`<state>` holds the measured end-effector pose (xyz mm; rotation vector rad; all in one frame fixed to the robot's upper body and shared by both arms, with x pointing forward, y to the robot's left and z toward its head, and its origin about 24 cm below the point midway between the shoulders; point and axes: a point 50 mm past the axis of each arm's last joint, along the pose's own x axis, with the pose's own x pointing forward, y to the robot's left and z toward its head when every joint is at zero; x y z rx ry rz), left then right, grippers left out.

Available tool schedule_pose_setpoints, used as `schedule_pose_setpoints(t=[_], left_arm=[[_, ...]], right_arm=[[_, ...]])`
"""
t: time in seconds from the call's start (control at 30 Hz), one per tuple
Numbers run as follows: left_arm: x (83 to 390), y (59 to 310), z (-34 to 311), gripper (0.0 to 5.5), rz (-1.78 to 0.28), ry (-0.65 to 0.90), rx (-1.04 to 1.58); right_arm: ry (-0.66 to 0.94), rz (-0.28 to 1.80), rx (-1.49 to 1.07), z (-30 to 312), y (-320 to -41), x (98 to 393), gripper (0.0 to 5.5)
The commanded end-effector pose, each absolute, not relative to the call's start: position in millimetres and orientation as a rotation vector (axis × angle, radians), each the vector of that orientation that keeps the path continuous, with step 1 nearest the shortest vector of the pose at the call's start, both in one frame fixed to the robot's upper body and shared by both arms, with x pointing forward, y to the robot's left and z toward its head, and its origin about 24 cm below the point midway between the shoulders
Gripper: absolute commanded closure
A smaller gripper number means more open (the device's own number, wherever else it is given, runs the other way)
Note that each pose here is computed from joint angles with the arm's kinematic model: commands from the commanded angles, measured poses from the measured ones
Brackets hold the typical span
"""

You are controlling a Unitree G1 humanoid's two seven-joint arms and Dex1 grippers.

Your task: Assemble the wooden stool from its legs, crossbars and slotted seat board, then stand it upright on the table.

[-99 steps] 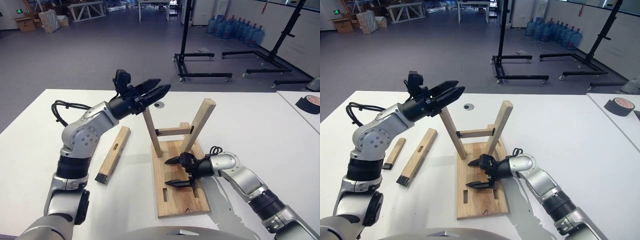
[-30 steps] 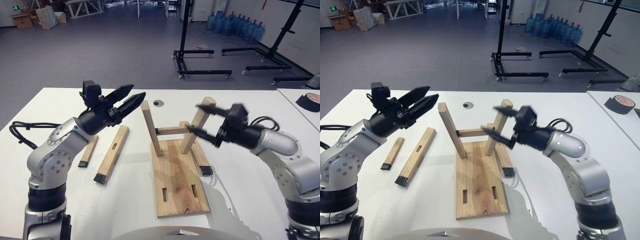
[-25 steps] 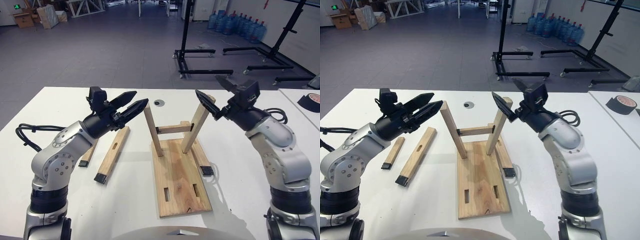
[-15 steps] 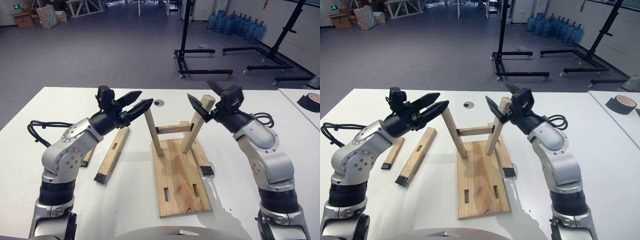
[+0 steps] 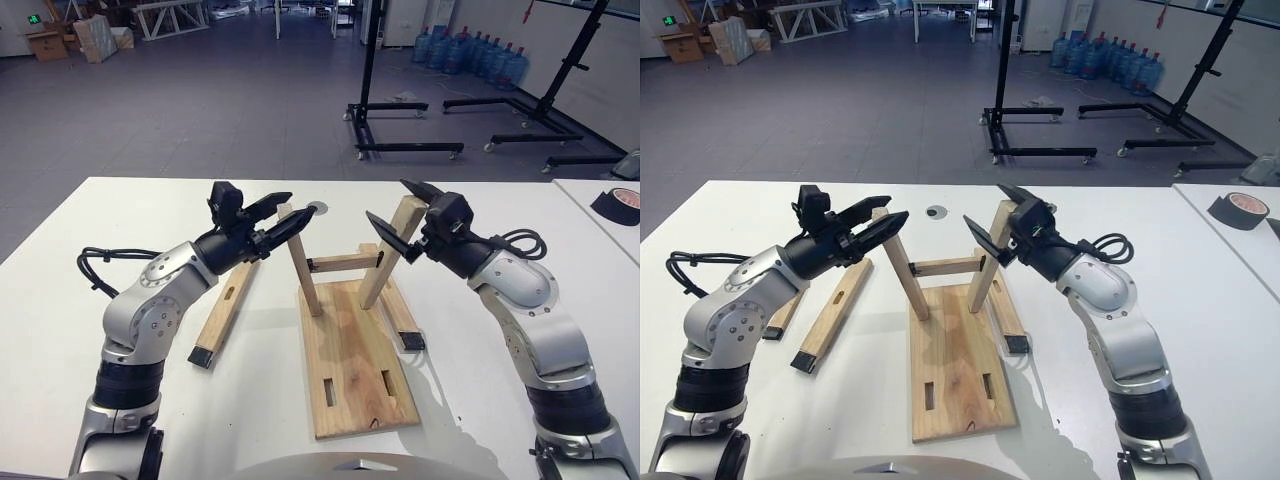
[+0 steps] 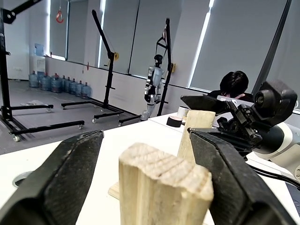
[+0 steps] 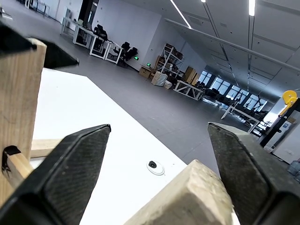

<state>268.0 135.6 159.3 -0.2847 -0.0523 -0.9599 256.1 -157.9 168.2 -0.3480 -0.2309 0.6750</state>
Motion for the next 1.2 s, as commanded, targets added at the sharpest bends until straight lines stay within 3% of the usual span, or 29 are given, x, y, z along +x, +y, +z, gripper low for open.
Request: schedule_pose_setpoints(t=[0.03,0.53,0.87,1.2], left_arm=[[272.9,124.6,153.3,2.15,-0.982,-0.027,-0.282],[279.5,98.3,148.3,2.15,-1.085,0.057,-0.249],[282.1,87.9,154.0,2.15,-1.12,0.045,-0.23],[280.7,79.4,149.0,2.15,-1.162,0.063,-0.223]], right_arm=[[-0.084,0.715,-0.288,143.5,-154.8,254.3,1.71],[-0.127,0.862,-0.317,155.8,-124.8,249.6,1.71],[-0.009,1.013,-0.297,130.9,-107.1,247.7,1.71],[-0.038,1.077,-0.262,131.7,-90.6,253.8,1.71]])
